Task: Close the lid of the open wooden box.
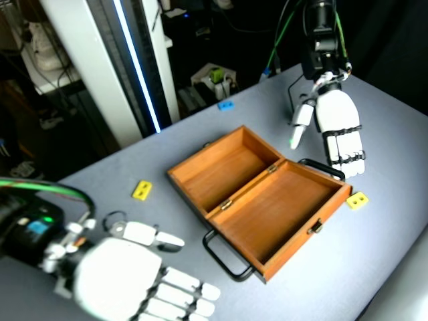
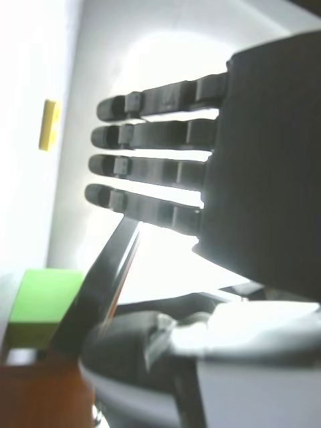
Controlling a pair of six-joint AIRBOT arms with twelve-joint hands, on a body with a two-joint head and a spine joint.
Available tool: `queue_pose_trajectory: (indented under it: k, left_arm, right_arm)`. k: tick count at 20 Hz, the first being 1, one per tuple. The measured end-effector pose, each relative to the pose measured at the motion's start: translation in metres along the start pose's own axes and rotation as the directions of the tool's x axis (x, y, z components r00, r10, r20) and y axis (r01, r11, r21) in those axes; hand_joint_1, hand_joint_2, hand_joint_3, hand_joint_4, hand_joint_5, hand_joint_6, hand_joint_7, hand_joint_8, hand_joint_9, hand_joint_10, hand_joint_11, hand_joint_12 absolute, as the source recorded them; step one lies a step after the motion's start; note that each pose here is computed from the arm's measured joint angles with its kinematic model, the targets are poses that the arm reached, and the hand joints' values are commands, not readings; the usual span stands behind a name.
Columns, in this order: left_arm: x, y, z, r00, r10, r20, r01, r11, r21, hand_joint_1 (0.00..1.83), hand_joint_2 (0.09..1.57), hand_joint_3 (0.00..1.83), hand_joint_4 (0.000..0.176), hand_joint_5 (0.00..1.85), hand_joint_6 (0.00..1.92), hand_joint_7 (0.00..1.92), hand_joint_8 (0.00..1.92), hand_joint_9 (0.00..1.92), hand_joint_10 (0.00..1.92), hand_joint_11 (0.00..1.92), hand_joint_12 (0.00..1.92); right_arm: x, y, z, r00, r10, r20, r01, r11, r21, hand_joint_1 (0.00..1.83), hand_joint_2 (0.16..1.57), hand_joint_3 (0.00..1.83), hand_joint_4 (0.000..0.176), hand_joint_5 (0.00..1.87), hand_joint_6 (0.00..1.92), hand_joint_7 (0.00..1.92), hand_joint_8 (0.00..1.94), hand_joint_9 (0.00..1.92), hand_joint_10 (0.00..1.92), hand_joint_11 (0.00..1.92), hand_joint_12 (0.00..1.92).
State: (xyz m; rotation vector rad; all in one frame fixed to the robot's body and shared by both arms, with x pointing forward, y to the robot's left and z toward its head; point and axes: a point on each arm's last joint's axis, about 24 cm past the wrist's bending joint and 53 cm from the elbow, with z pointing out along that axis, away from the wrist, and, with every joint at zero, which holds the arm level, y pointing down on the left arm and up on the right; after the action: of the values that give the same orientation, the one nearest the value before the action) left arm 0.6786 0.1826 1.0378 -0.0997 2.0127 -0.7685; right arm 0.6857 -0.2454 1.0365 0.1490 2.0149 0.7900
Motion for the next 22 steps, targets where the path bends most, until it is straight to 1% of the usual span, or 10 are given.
queue_pose_trajectory:
  k: [4, 5, 7, 10, 12, 14, 16, 17, 19, 22]
  left_arm:
    - [0.004, -0.001, 0.010, 0.9998, 0.009, -0.015, -0.009, 1.0000, -0.004, 0.00, 1.01, 0.00, 0.000, 0.00, 0.00, 0.00, 0.00, 0.00, 0.00, 0.00, 0.00]
    - [0.007, -0.003, 0.012, 0.9996, 0.014, -0.025, -0.014, 0.9999, -0.002, 0.00, 1.08, 0.03, 0.019, 0.00, 0.00, 0.00, 0.00, 0.00, 0.00, 0.00, 0.00]
    - [0.010, -0.007, 0.014, 0.9990, 0.025, -0.036, -0.025, 0.9997, 0.005, 0.00, 1.28, 0.02, 0.000, 0.00, 0.00, 0.00, 0.00, 0.00, 0.00, 0.00, 0.00]
    - [0.010, -0.008, 0.015, 0.9990, 0.024, -0.037, -0.024, 0.9997, 0.006, 0.00, 1.23, 0.00, 0.000, 0.00, 0.00, 0.00, 0.00, 0.00, 0.00, 0.00, 0.00]
    - [0.010, -0.009, 0.015, 0.9990, 0.024, -0.037, -0.024, 0.9997, 0.008, 0.00, 1.25, 0.00, 0.034, 0.00, 0.00, 0.00, 0.00, 0.00, 0.00, 0.00, 0.00]
    - [0.012, -0.011, 0.016, 0.9990, 0.022, -0.038, -0.021, 0.9997, 0.014, 0.00, 1.34, 0.03, 0.014, 0.00, 0.00, 0.00, 0.00, 0.00, 0.00, 0.00, 0.00]
    - [0.013, -0.014, 0.015, 0.9992, 0.016, -0.038, -0.015, 0.9997, 0.020, 0.00, 1.29, 0.01, 0.030, 0.00, 0.00, 0.01, 0.00, 0.01, 0.01, 0.00, 0.00]
    - [0.013, -0.015, 0.014, 0.9991, 0.016, -0.038, -0.015, 0.9997, 0.021, 0.00, 1.27, 0.00, 0.000, 0.00, 0.00, 0.00, 0.00, 0.02, 0.01, 0.00, 0.00]
    - [0.010, -0.017, 0.010, 0.9992, 0.023, -0.033, -0.022, 0.9994, 0.028, 0.00, 1.17, 0.00, 0.000, 0.00, 0.00, 0.00, 0.00, 0.00, 0.00, 0.00, 0.00]
    - [0.006, -0.023, 0.005, 0.9992, 0.034, -0.020, -0.033, 0.9982, 0.050, 0.00, 1.22, 0.00, 0.000, 0.00, 0.00, 0.00, 0.00, 0.00, 0.00, 0.00, 0.00]
  right_arm:
    - [0.000, 0.003, 0.005, 1.000, -0.009, -0.005, 0.009, 1.000, -0.002, 0.01, 1.41, 0.00, 0.000, 0.06, 0.01, 0.06, 0.01, 0.02, 0.01, 0.08, 0.02]
    - [0.000, 0.003, 0.007, 1.000, -0.006, -0.005, 0.005, 1.000, -0.003, 0.00, 1.40, 0.00, 0.000, 0.04, 0.00, 0.04, 0.00, 0.00, 0.00, 0.06, 0.01]
    - [0.004, 0.005, 0.009, 1.000, -0.013, -0.017, 0.013, 1.000, -0.007, 0.00, 1.40, 0.00, 0.000, 0.03, 0.00, 0.04, 0.00, 0.00, 0.00, 0.06, 0.01]
    - [0.013, 0.011, 0.013, 0.999, -0.021, -0.035, 0.020, 1.000, -0.022, 0.00, 1.40, 0.00, 0.000, 0.03, 0.00, 0.02, 0.00, 0.00, 0.00, 0.05, 0.00]
    - [0.015, 0.010, 0.015, 0.999, -0.016, -0.040, 0.015, 1.000, -0.021, 0.02, 1.41, 0.00, 0.000, 0.04, 0.00, 0.03, 0.00, 0.00, 0.00, 0.07, 0.01]
    - [0.015, 0.013, 0.015, 0.999, -0.020, -0.045, 0.018, 0.999, -0.029, 0.03, 1.40, 0.00, 0.000, 0.04, 0.00, 0.02, 0.00, 0.00, 0.00, 0.05, 0.00]
    - [0.014, 0.017, 0.016, 0.999, -0.011, -0.044, 0.009, 0.999, -0.040, 0.08, 1.42, 0.00, 0.000, 0.03, 0.00, 0.03, 0.00, 0.00, 0.00, 0.06, 0.00]
    - [0.014, 0.017, 0.016, 0.999, -0.006, -0.043, 0.004, 0.999, -0.041, 0.16, 1.43, 0.00, 0.000, 0.04, 0.00, 0.03, 0.00, 0.00, 0.00, 0.07, 0.01]
    - [0.013, 0.020, 0.013, 0.999, 0.005, -0.045, -0.007, 0.999, -0.048, 0.23, 1.43, 0.00, 0.000, 0.05, 0.00, 0.04, 0.00, 0.01, 0.00, 0.07, 0.01]
    - [0.006, 0.026, 0.008, 0.999, 0.008, -0.032, -0.010, 0.997, -0.070, 0.32, 1.43, 0.00, 0.000, 0.06, 0.00, 0.06, 0.00, 0.03, 0.00, 0.08, 0.01]
